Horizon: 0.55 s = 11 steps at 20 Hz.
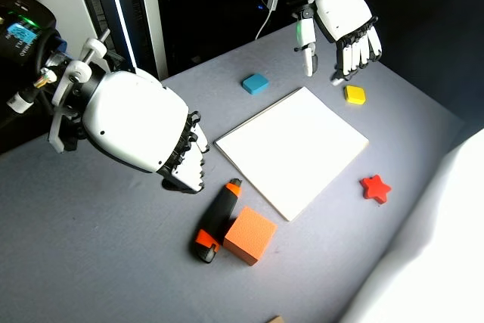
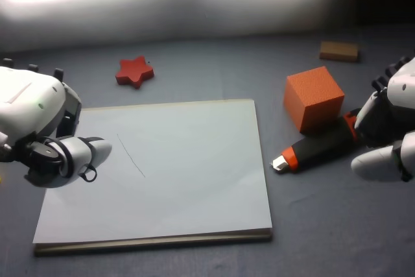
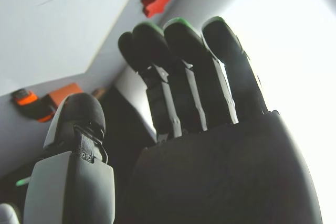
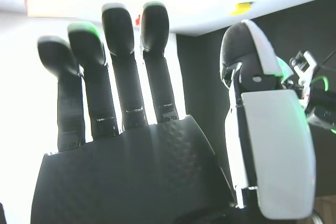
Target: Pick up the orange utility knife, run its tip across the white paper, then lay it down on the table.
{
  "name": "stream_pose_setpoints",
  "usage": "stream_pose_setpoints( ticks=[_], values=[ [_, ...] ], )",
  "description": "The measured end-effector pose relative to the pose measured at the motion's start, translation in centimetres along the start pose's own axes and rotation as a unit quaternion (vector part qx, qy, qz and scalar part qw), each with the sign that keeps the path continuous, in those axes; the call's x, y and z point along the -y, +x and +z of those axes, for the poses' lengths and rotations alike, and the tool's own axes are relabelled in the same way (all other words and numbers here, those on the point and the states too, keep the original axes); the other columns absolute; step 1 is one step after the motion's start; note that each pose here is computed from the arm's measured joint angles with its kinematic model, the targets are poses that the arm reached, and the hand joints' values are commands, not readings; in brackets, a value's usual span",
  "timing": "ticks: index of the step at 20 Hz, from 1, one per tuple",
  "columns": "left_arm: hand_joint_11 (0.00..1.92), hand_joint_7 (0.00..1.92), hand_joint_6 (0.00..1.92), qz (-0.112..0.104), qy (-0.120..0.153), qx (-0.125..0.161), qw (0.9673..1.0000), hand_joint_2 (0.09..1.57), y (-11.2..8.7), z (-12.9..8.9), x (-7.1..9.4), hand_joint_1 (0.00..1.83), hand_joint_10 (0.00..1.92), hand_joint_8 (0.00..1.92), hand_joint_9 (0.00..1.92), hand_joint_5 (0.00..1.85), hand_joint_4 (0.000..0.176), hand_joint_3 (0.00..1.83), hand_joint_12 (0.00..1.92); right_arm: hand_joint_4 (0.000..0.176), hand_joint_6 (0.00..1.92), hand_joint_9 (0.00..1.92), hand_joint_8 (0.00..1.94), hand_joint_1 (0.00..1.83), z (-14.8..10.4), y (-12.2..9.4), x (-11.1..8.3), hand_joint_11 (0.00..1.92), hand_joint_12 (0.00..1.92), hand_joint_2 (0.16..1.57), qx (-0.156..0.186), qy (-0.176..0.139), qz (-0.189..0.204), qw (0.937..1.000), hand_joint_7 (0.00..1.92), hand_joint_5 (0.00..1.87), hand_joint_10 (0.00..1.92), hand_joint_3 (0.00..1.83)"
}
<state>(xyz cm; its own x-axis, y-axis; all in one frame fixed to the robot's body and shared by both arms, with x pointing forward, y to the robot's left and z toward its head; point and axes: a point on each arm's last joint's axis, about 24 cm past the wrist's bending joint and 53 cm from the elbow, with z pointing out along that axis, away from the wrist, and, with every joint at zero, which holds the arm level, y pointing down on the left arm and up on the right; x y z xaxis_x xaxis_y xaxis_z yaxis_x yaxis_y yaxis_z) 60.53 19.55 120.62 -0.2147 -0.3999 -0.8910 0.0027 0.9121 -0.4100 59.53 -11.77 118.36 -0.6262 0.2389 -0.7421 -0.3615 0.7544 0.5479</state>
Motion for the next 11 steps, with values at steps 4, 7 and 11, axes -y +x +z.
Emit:
stream_pose_setpoints(
  ticks=[4,7,11],
  values=[
    [0.55,0.78,1.71,-0.001,0.013,0.002,0.9999,1.35,-0.9,0.0,1.3,0.21,1.92,1.80,0.72,0.68,0.000,0.01,1.92,0.000,1.64,0.98,1.74,0.22,0.5,0.5,-0.9,0.70,1.92,1.24,-0.004,-0.010,-0.008,0.9999,1.02,0.82,1.92,0.00],
    [0.55,0.77,1.72,-0.010,0.018,0.011,0.9997,1.35,-1.7,0.0,1.8,0.22,1.92,1.84,0.72,0.67,0.000,0.00,1.92,0.000,1.64,0.94,1.72,0.22,0.4,0.3,-1.1,0.66,1.92,1.24,-0.004,-0.011,0.018,0.9998,1.00,0.81,1.92,0.00],
    [0.52,0.76,1.72,-0.011,0.025,0.020,0.9994,1.36,-2.5,0.0,2.4,0.25,1.92,1.80,0.68,0.67,0.000,0.00,1.92,0.000,1.77,0.94,1.80,0.20,-0.3,-0.5,-0.2,0.70,1.92,1.24,0.014,-0.004,0.021,0.9997,0.97,0.79,1.92,0.00]
  ],
)
